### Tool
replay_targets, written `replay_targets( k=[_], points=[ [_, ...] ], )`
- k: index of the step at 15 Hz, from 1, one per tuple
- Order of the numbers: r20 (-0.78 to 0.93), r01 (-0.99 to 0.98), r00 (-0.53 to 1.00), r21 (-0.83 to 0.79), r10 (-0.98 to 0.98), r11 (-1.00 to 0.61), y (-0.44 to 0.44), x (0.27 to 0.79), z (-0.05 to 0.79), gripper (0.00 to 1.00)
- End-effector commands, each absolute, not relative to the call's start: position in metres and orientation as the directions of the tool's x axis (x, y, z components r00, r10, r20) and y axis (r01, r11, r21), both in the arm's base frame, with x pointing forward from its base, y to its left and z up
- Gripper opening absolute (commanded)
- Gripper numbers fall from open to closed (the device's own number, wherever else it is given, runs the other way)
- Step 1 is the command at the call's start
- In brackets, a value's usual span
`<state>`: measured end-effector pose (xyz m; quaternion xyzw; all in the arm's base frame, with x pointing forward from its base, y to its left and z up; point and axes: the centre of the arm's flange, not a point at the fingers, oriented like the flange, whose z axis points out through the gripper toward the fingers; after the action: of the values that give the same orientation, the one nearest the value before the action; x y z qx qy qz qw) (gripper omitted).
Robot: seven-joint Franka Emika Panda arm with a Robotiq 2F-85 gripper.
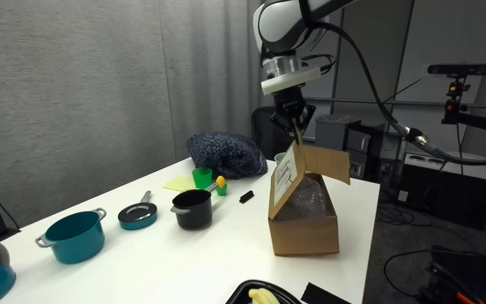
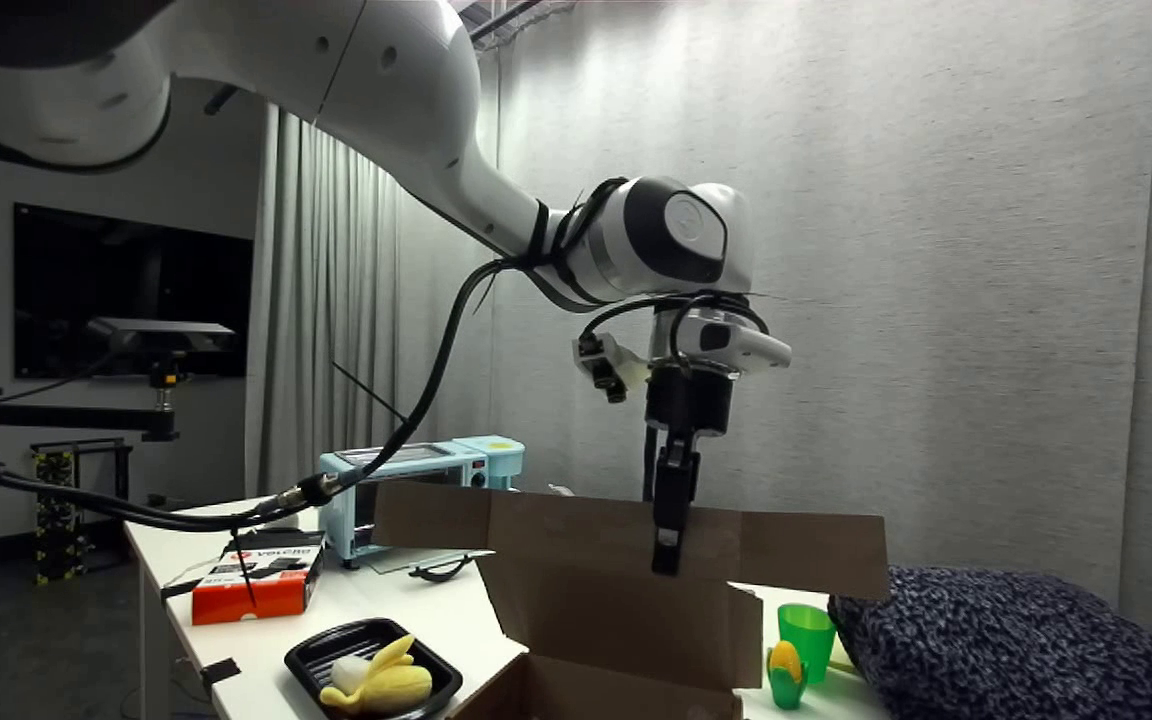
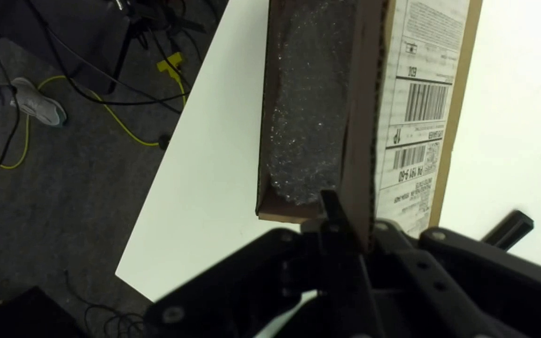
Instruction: Move the box forward, then close the lid of the box
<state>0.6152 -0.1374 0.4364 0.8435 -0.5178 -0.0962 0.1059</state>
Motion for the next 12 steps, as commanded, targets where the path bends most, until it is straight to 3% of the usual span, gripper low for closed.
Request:
replay_targets(
  k=[1,2,10,12],
  points=[
    [-0.035,-0.827,0.494,0.288,-0.869,-0.482,-0.133,0.609,0.435,0.29],
    [-0.039,-0.824,0.504,0.278,-0.863,-0.494,-0.131,0.609,0.436,0.30],
    [-0.069,-0.765,0.600,0.244,-0.797,-0.596,-0.124,0.610,0.450,0.91],
    [-0.068,-0.756,0.617,0.229,-0.784,-0.614,-0.127,0.608,0.457,1.00]
  ],
)
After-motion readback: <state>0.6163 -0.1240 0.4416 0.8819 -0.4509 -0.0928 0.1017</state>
